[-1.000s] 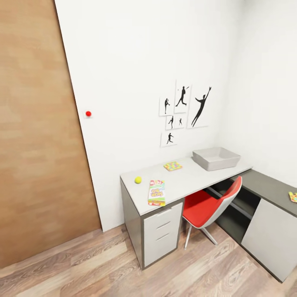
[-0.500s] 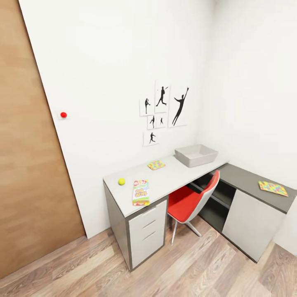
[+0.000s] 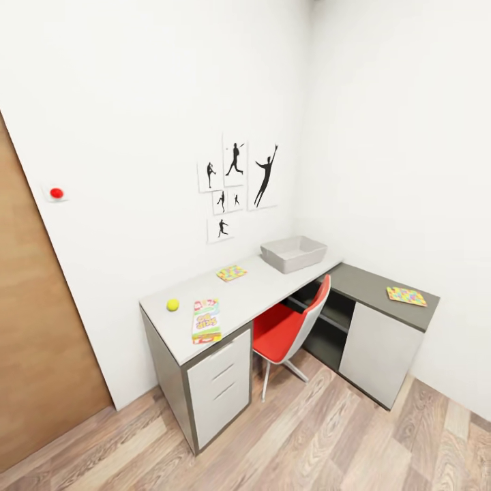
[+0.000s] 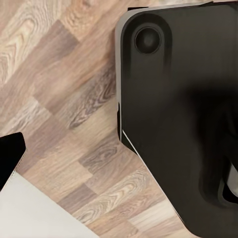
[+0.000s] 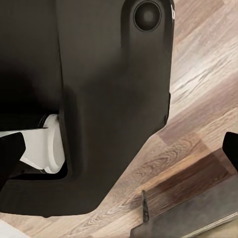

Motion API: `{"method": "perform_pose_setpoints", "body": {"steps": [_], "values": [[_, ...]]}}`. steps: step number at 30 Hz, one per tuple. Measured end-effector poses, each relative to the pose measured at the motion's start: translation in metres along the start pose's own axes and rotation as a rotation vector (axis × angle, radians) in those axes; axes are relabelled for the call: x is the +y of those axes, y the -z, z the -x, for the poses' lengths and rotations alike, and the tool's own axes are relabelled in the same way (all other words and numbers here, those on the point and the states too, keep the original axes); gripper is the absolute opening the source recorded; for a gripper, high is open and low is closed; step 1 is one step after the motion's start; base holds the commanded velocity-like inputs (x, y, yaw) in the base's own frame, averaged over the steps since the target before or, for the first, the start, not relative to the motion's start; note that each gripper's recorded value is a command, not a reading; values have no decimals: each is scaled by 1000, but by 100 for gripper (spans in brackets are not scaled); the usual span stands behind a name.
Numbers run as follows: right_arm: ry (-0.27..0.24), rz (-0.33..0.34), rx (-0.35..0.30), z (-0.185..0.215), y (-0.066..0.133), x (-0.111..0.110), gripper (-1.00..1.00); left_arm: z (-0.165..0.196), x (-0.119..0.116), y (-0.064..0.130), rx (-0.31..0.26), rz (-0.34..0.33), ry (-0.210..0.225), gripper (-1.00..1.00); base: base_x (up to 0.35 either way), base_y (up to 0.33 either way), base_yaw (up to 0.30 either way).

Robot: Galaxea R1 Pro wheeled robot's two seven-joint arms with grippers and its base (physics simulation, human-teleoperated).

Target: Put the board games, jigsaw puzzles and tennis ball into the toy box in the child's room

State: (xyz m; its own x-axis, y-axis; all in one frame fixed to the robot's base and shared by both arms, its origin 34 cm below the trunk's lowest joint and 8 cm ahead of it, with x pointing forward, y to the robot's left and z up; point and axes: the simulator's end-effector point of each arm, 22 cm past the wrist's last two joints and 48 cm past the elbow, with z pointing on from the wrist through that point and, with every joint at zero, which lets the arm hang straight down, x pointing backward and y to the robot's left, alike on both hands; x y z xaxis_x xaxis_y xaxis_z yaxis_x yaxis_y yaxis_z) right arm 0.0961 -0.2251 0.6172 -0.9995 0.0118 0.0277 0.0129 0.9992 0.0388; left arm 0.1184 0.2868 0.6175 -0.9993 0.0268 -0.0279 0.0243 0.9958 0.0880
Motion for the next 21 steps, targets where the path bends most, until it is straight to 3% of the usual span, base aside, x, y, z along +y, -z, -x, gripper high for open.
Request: {"method": "perform_pose_setpoints", "body": {"steps": [11, 15, 21], "values": [[-1, -1, 0, 0, 0, -1, 100, 1, 0, 0, -4, 1, 2, 100, 0, 0, -285], [-1, -2, 0, 0, 0, -1, 100, 11, 0, 0, -48, 0, 5, 100, 0, 0, -285], [-5, -2, 0, 0, 0, -1, 100, 15, 1, 0, -69, 0, 7, 100, 0, 0, -285]]}}
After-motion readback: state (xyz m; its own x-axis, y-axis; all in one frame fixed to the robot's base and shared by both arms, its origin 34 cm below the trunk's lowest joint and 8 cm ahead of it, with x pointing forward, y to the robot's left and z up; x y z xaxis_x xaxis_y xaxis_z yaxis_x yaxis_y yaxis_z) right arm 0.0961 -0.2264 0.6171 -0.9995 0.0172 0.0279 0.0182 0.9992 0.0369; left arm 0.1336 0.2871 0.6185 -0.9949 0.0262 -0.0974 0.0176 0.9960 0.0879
